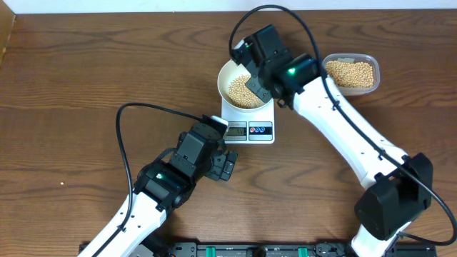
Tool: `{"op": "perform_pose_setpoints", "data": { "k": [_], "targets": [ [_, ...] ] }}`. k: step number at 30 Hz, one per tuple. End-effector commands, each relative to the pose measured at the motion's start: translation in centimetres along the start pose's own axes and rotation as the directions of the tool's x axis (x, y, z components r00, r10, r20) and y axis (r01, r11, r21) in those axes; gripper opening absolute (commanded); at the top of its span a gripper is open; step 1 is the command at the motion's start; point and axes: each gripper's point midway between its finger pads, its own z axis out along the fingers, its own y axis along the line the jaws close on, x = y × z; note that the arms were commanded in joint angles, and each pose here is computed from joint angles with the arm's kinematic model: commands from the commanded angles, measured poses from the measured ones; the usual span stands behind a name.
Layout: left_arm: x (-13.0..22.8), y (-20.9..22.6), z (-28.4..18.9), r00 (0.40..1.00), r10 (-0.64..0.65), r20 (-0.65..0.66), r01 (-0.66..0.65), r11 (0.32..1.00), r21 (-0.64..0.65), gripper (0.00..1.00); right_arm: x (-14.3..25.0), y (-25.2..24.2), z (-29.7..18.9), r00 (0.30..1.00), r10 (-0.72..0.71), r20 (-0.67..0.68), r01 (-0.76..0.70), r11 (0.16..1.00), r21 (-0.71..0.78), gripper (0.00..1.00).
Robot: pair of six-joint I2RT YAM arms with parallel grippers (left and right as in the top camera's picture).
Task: Scoop item into bowl and weigh 50g on scale
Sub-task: 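Return the scoop with the right gripper to the soybean tub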
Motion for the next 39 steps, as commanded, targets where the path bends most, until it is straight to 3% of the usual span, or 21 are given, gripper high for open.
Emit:
{"op": "perform_pose_setpoints", "data": {
  "k": [1, 6, 10, 15, 19, 29, 39],
  "targets": [
    [-0.3, 0.0, -0.1, 1.0, 0.004, 0.008, -0.003, 1.0, -0.006, 0.95, -0.7, -1.6, -1.5, 1.0, -0.028, 0.005, 0.027, 0.993, 0.114, 0.01],
    [-0.3, 0.0, -0.1, 1.0, 0.004, 0.008, -0.003, 1.0, -0.006, 0.95, -1.0, -0.7, -1.3, 0.999, -0.015, 0.034, 0.014, 0.999, 0.034, 0.01],
    [-0.3, 0.0, -0.1, 1.0, 0.004, 0.008, -0.003, 1.0, -0.006, 0.95, -1.2, -1.3, -1.9, 0.992, 0.097, 0.082, -0.092, 0.994, -0.062, 0.01],
    [-0.3, 0.0, -0.1, 1.0, 0.004, 0.008, -0.003, 1.0, -0.006, 0.95, -0.5, -5.5, -4.3, 0.95, 0.275, 0.146, -0.256, 0.958, -0.132, 0.01],
    [-0.3, 0.0, -0.1, 1.0, 0.003, 0.009, -0.003, 1.0, -0.006, 0.95, 2.3, -10.9, -6.3, 0.893, 0.422, 0.156, -0.411, 0.906, -0.099, 0.01],
    [-0.3, 0.0, -0.1, 1.0, 0.004, 0.008, -0.004, 1.0, -0.006, 0.95, 13.2, -16.4, -3.2, 0.78, 0.62, -0.083, -0.62, 0.784, 0.034, 0.01],
    [-0.3, 0.0, -0.1, 1.0, 0.004, 0.008, -0.004, 1.0, -0.006, 0.95, 18.4, -16.9, 2.2, 0.702, 0.664, -0.255, -0.652, 0.744, 0.142, 0.01]
  ]
}}
